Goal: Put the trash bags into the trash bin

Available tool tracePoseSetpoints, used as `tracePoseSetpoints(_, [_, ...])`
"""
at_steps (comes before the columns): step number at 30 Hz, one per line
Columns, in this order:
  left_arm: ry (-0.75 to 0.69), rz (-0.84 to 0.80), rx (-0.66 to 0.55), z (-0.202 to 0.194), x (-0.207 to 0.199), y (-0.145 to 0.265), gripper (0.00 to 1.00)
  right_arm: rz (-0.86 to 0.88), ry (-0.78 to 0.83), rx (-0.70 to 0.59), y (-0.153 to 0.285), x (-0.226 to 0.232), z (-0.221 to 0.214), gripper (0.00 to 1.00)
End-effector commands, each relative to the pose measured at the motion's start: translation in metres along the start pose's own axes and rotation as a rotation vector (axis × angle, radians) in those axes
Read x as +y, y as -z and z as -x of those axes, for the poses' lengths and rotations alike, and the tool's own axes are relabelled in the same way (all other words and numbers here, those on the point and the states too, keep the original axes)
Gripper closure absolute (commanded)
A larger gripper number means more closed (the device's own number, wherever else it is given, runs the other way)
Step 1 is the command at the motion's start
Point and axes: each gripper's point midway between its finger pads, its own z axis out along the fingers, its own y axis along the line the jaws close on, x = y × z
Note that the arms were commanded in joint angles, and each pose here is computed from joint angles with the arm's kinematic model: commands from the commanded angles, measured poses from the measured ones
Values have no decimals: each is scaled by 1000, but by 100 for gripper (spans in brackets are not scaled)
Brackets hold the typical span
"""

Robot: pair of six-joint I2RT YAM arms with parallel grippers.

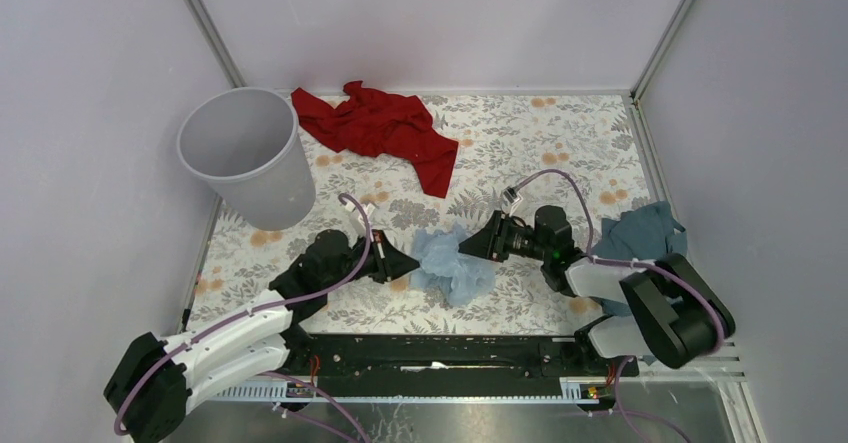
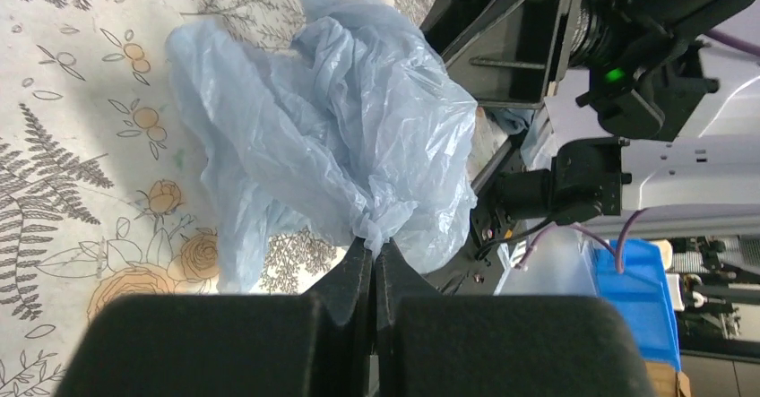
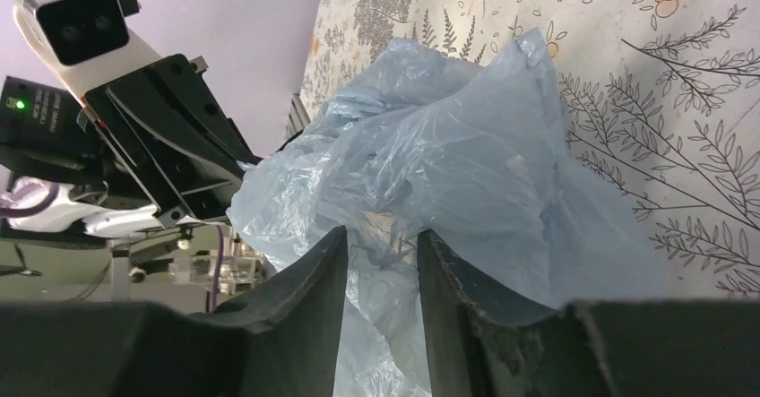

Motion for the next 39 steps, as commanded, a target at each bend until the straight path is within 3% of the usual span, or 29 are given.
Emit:
tracePoseSetpoints(1, [1,12,-113,28,-8,1,100,123,-2,-43,-8,27,16,60])
tracePoseSetpoints(4, [3,66,-92,19,6,4,100,42,19,-17,-8,14,13,55])
tracePoseSetpoints(9, [35,157,-47,-1,32,9,100,-291,192,-22,20,-10,29,19])
tracePoseSetpoints(12, [45,158,-45,-7,37,11,100,-353,232,-41,38,-7,30,3])
tracePoseSetpoints(19, [73,194,-14,-20,51,10,100,-302,96,68,35,-20,-10,0])
tracePoseSetpoints(24, [96,166,31,-30,49,4,100,-197,94,62,13,-2,-10,0])
tracePoseSetpoints(26, [98,157,42,-31,47,1,100,-194,81,54,5,-4,-9,7])
tracePoseSetpoints(31, [88,153,34,-28,42,-3,100,-83,65,36,-5,14,-8,40])
tracePoseSetpoints(34, [80,151,27,-25,39,-4,100,-48,116,-2,-4,28,1,80])
tracePoseSetpoints(36, [72,164,12,-19,38,-3,100,-67,187,-30,2,35,10,100])
tracePoseSetpoints(39, [40,215,-20,-4,36,4,80,-123,329,-77,16,44,26,100])
